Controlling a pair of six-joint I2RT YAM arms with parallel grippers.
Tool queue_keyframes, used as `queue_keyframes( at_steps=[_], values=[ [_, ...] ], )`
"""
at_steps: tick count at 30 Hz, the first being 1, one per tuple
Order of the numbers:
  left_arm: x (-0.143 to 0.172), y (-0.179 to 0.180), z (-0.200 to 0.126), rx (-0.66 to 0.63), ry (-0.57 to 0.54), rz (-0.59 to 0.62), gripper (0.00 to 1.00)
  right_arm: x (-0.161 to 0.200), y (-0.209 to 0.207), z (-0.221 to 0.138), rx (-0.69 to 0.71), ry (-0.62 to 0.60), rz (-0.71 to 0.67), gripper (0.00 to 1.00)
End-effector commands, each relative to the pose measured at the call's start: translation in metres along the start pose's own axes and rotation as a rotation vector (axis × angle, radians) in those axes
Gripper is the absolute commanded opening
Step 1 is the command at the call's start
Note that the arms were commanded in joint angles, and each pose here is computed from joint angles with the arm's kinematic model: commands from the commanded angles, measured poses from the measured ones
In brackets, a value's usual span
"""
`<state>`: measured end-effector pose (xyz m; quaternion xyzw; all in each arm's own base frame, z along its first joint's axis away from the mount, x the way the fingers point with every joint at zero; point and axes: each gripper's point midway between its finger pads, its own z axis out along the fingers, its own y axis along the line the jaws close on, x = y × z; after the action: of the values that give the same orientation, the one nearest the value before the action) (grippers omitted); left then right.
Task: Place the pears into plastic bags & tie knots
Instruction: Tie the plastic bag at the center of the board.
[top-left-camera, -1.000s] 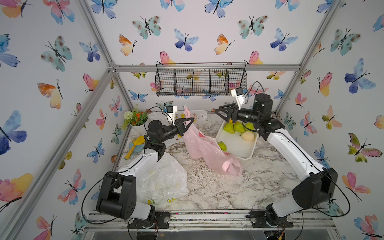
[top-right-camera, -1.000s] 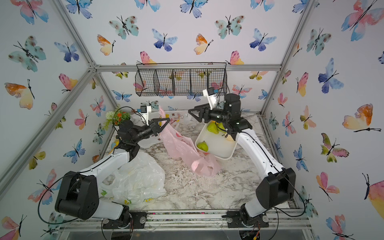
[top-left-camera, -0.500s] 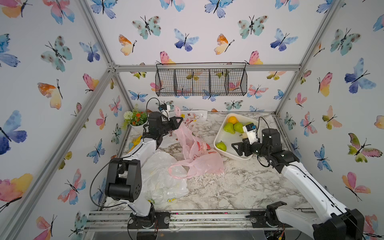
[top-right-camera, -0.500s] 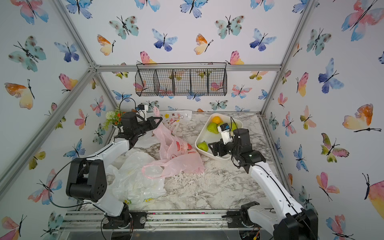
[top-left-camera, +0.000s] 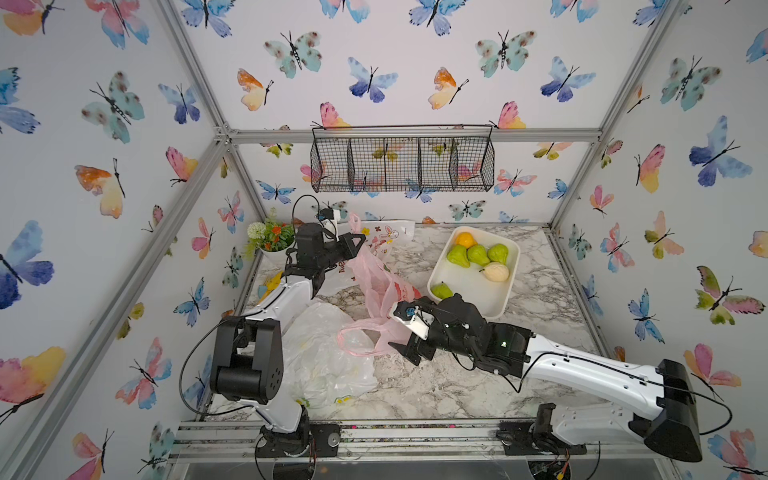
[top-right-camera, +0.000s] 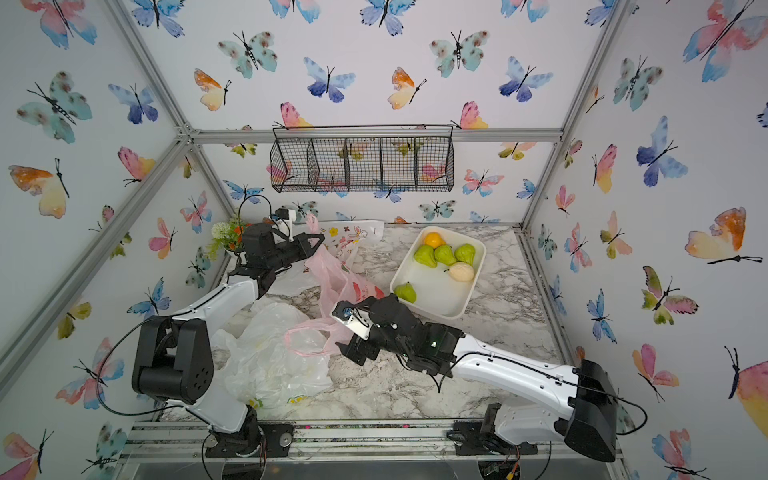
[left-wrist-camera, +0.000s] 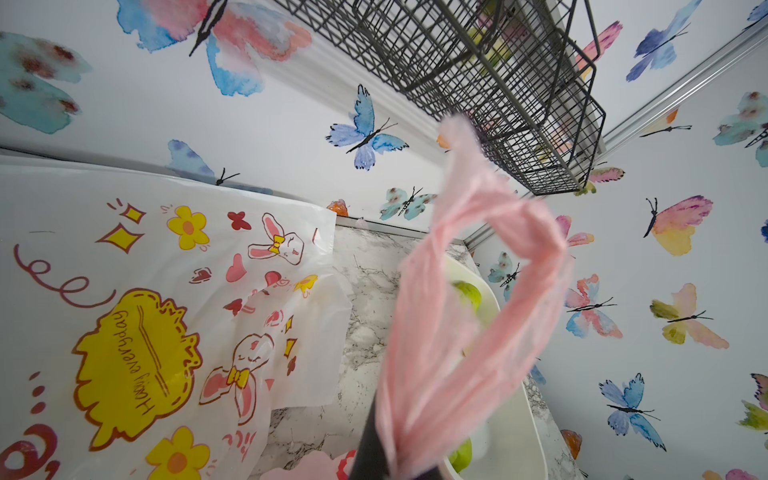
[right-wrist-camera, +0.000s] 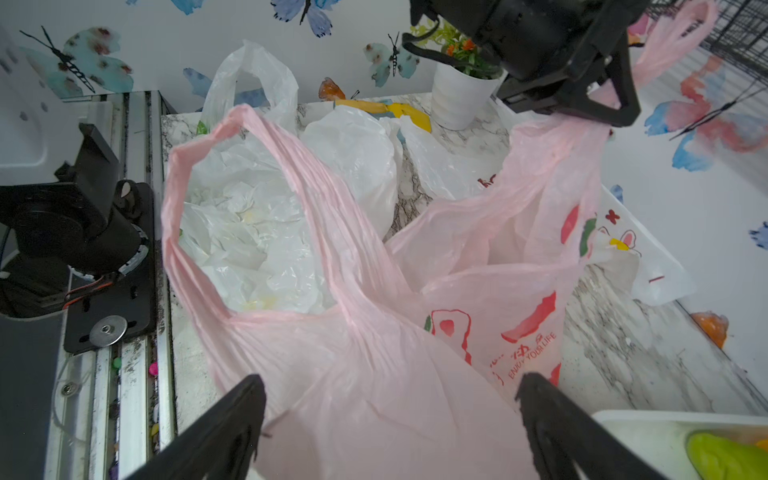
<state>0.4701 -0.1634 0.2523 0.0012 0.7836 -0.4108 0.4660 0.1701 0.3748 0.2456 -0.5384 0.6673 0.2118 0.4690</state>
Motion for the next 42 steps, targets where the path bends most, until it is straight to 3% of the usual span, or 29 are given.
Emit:
queue_keyframes(
  at_steps=[1,6,15,21,27,35,42],
  values=[
    [-0.006,-0.010,-0.008,0.010,-0.004,0.030,0.00,-0.024,0.011,0.004,0.002,-0.066,-0.087,0.98],
    [-0.010,-0.014,-0.009,0.016,-0.006,0.037,0.00,-0.018,0.034,0.027,0.013,-0.022,-0.173,0.98],
    [-0.006,-0.022,-0.008,0.048,0.003,0.036,0.00,-0.021,0.021,0.052,0.127,0.006,-0.210,1.00],
    [-0.007,-0.033,-0.013,0.071,0.007,0.063,0.00,0.000,0.010,0.062,0.049,0.115,-0.176,0.95],
    [-0.008,-0.051,-0.020,0.100,0.018,0.101,0.00,0.012,0.006,0.065,-0.072,0.143,-0.122,0.76],
    [-0.005,-0.060,-0.025,0.108,0.025,0.109,0.00,0.002,-0.017,0.059,-0.031,0.099,-0.056,0.55],
    [0.002,-0.061,-0.034,0.055,0.073,0.154,0.00,-0.016,-0.048,0.031,0.101,-0.059,0.039,0.10]
  ],
)
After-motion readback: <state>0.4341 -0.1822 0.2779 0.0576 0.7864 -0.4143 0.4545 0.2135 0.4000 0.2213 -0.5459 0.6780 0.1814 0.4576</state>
